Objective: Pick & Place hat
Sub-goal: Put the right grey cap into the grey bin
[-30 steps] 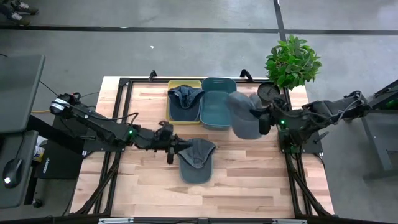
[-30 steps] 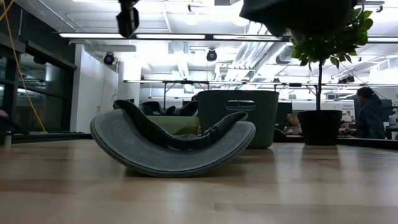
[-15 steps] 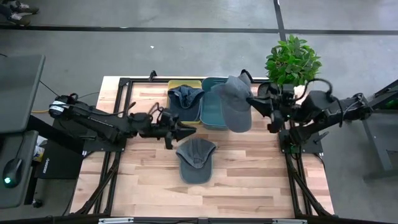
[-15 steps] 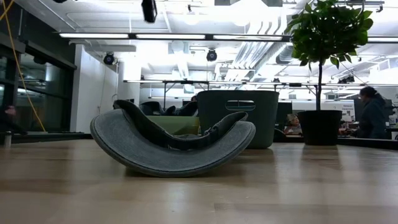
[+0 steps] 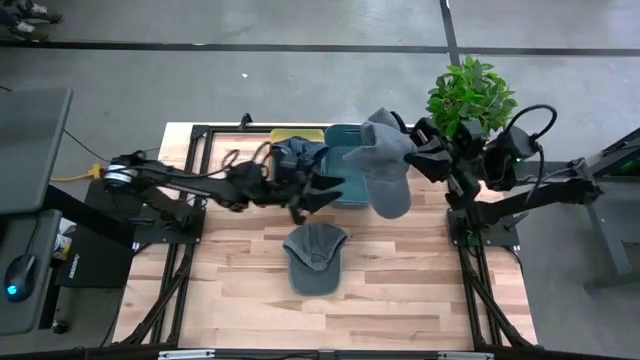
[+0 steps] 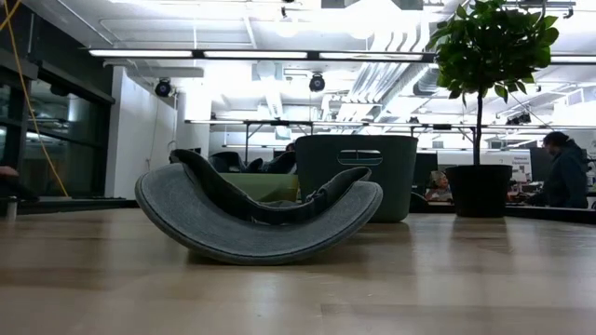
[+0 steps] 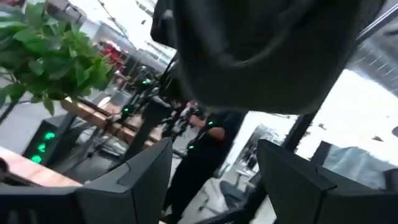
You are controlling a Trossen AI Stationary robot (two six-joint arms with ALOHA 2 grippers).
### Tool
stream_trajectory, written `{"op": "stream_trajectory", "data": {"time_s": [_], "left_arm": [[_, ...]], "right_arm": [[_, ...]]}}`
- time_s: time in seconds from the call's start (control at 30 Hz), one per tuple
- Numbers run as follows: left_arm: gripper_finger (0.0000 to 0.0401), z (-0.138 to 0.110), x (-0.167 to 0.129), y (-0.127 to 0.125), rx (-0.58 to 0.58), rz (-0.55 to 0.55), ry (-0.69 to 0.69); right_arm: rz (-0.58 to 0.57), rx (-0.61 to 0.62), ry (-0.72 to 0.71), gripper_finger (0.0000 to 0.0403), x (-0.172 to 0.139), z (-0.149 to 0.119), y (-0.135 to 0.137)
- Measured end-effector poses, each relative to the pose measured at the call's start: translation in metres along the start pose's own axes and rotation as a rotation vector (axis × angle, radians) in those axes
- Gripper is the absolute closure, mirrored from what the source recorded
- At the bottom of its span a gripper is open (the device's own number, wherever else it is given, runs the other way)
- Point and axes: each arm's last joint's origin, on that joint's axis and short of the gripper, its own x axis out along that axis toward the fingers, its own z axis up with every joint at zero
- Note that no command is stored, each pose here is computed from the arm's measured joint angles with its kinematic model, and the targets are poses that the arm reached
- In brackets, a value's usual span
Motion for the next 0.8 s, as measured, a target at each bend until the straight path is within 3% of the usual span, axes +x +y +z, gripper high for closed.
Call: {"op": "stream_trajectory", "data": {"time_s": [0.27, 0.5, 0.8], "left_arm": [[0.0169, 0.021, 0.055, 0.008, 0.068, -0.171, -0.031], [0.0169, 0.023, 0.087, 0.006, 0.091, -0.316, -0.030], [0.0169, 0.012, 0.103, 0.013, 0.096, -0.294, -0.021]], "right_arm": [[0.249, 0.092, -0.120, 0.0402, 0.009, 0.008, 0.002], [0.294, 0.136, -0.141, 0.0402, 0.008, 0.012, 0.004], [0.304, 0.141, -0.144, 0.0402, 0.007, 0.012, 0.005]]}}
